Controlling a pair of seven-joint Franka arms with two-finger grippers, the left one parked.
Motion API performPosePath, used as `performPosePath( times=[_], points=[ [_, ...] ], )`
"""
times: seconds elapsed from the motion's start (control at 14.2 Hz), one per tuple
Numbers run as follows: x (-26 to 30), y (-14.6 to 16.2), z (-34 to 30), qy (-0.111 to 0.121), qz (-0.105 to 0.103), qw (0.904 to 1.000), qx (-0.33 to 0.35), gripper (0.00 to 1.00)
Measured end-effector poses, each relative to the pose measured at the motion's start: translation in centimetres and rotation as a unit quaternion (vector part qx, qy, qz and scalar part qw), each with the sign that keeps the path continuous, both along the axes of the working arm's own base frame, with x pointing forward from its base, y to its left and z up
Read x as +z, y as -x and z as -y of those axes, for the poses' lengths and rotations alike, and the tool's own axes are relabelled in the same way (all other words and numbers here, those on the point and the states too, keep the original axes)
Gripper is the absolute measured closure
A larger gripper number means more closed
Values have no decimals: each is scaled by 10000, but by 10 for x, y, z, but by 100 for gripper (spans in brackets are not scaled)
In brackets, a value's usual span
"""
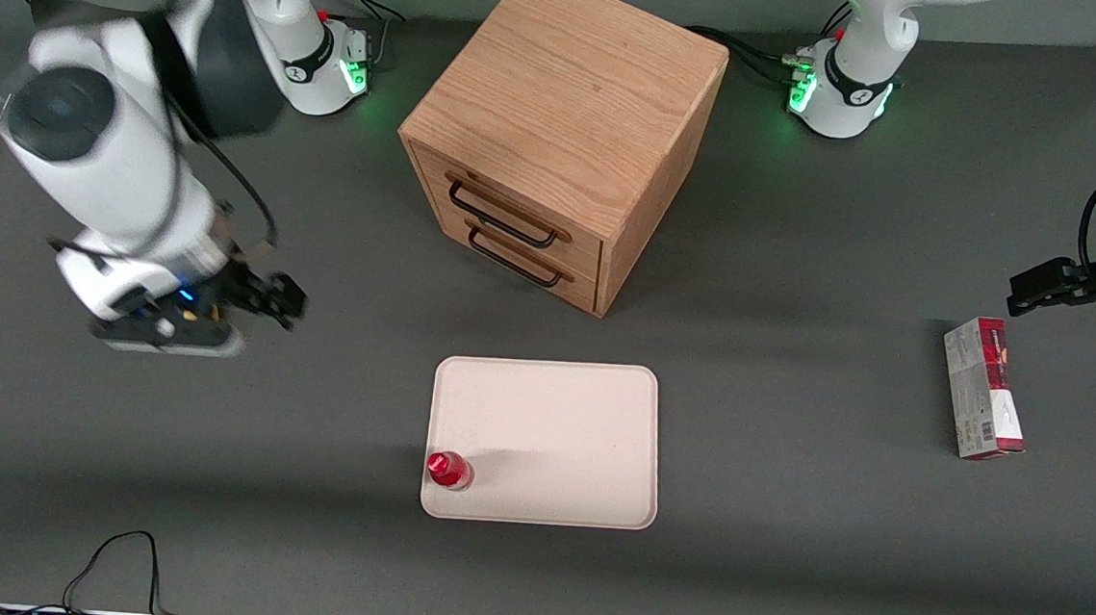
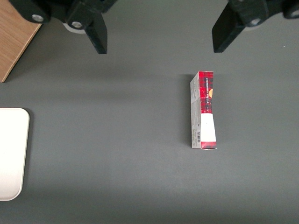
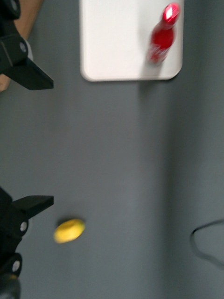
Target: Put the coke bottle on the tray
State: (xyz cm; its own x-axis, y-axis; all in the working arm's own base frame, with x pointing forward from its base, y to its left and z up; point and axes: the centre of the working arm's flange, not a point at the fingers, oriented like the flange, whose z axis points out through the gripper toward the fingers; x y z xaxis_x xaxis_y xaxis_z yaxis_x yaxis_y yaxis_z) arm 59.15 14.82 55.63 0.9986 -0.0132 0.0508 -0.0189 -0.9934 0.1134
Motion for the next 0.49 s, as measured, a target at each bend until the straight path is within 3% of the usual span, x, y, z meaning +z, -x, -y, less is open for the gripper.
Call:
performPosePath(
  times=[0.28, 0.49],
  points=[
    [54, 67, 115, -310, -226, 9992, -98, 0],
    [75, 94, 149, -514, -192, 9982, -240, 0]
  ],
)
